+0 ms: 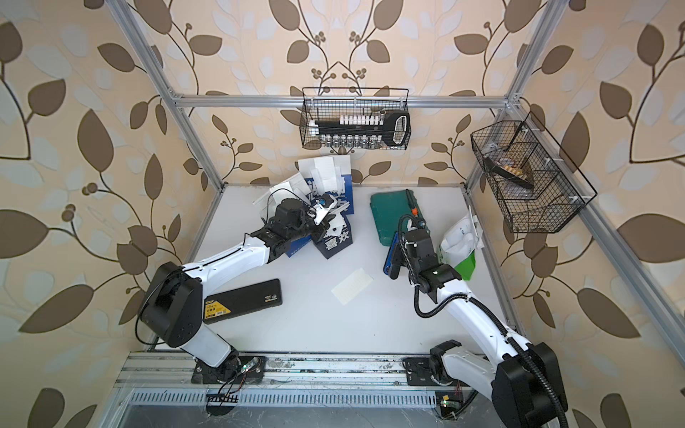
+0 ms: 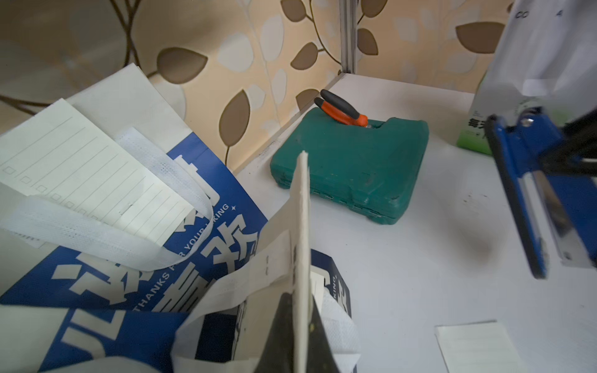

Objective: Staple the receipts to the bags
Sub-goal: Place the takeout bag at the center of the board, then place the stapler at the center of the board.

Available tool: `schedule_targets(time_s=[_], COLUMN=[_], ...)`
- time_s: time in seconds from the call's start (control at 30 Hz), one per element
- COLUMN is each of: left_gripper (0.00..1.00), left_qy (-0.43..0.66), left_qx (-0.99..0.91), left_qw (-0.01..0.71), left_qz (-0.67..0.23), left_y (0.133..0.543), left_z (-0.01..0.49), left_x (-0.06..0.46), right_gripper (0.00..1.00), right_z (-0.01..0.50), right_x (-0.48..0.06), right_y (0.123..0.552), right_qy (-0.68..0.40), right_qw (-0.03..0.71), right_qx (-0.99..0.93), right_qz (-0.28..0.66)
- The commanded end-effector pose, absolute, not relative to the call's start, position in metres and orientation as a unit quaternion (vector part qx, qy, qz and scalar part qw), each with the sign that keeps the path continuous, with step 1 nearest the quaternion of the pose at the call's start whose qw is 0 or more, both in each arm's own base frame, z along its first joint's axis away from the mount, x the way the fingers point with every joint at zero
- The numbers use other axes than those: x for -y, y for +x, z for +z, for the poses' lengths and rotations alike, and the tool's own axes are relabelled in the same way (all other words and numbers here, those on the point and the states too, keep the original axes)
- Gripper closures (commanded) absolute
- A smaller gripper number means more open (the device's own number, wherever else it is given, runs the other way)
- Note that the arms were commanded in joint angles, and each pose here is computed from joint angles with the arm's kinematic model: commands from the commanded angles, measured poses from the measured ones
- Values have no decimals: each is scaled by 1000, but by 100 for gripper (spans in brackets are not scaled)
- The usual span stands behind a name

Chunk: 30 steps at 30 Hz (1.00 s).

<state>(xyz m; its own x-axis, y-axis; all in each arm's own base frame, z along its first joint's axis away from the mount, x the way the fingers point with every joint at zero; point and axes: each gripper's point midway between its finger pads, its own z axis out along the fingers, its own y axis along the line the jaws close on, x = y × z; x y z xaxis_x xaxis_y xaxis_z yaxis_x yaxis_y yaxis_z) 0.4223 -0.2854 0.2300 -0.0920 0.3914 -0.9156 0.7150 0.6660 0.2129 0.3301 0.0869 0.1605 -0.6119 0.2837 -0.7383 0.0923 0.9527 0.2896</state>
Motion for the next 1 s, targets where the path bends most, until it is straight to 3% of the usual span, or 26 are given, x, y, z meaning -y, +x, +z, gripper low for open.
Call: schedule_targets(time_s=[0.0, 0.07, 0.13, 0.27, 0.57, 0.67, 0.8, 0.97], left_gripper=[77, 59, 52, 2, 1, 1, 1, 1], left_qy=[357, 354, 346, 329, 255, 239, 107, 31], left_qx=[-696, -697, -694, -676, -685, -704, -763, -828], left_qw=[611, 613, 617, 638, 660, 649, 621, 545], left_qz=[-120, -118, -130, -165, -171, -160, -144, -130], left_y=[446, 452, 452, 444, 413, 396, 395, 386], left_z=[269, 270, 277, 308, 386, 389, 361, 309], left_x=[299, 304, 308, 311, 272, 253, 212, 191], right_gripper=[100, 100, 100, 100, 98, 82, 63, 36], right_z=[161, 136, 112, 80, 47, 40, 49, 125], right_x=[-88, -87, -88, -87, -76, -71, -71, -56], right_y=[331, 326, 321, 313, 307, 306, 315, 340], right_qy=[111, 109, 106, 115, 175, 205, 205, 176], right_qw=[427, 386, 347, 292, 244, 234, 244, 339], right_qx=[-890, -911, -927, -946, -952, -949, -947, -924], right_qz=[116, 100, 90, 82, 55, 48, 47, 14])
